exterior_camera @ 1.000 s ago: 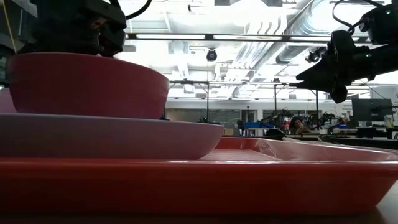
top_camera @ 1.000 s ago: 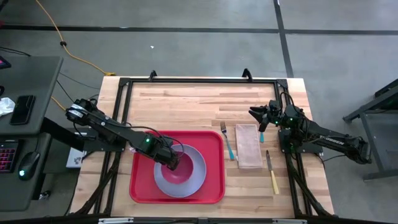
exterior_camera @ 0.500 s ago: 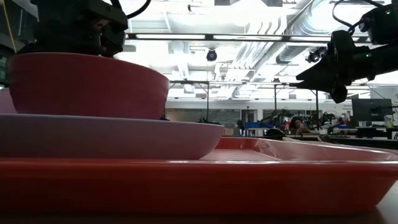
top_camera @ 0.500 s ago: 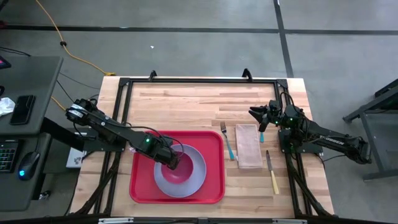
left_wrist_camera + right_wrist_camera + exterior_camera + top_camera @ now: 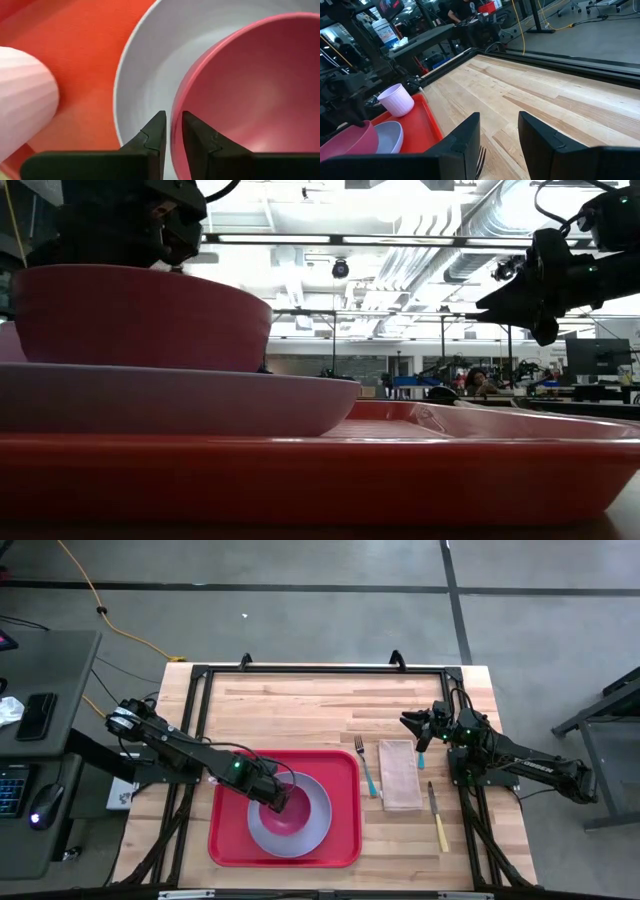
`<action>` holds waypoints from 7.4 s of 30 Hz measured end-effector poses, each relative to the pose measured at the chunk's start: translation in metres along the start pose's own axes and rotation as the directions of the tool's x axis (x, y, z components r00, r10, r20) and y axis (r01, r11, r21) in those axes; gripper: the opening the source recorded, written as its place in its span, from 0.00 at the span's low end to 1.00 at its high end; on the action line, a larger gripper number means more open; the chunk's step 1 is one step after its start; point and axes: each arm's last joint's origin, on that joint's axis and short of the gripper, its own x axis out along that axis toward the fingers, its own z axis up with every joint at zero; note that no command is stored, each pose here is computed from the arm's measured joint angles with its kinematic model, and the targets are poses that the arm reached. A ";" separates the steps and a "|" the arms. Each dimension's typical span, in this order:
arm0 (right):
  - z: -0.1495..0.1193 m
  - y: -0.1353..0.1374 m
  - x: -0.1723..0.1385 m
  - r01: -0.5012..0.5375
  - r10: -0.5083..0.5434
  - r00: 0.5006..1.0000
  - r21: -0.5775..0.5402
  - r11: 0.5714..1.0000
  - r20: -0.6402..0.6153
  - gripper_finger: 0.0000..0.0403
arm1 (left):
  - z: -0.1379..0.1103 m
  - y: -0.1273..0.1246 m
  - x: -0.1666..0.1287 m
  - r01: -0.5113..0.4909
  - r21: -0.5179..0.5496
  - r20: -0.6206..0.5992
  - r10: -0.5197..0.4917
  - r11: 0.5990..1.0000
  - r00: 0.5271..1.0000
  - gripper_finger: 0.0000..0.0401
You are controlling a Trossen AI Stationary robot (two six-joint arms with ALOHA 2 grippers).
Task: Set up tray
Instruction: Put the pink bowl on the white plate on the red tray, then put the brown table napkin to the right of the white plate on the red tray
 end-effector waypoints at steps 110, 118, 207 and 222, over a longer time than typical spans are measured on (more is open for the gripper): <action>0.058 0.042 0.010 -0.323 0.170 0.875 -0.284 0.903 -0.454 0.28 | -0.016 0.160 -0.083 0.516 0.309 0.527 -0.596 0.799 0.606 0.12; 0.042 0.041 0.031 -0.335 0.137 0.797 -0.241 0.911 -0.588 0.28 | -0.015 0.173 -0.092 0.513 0.387 0.534 -0.640 0.766 0.552 0.12; 0.032 0.031 0.110 0.040 -0.339 0.318 -0.345 0.938 -0.885 0.28 | -0.026 0.204 -0.069 0.542 0.736 0.327 -0.914 0.405 0.239 0.12; 0.025 0.030 0.126 -0.265 -0.267 0.367 -0.375 0.888 -0.891 0.28 | -0.026 0.204 -0.069 0.543 0.736 0.327 -0.914 0.405 0.239 0.12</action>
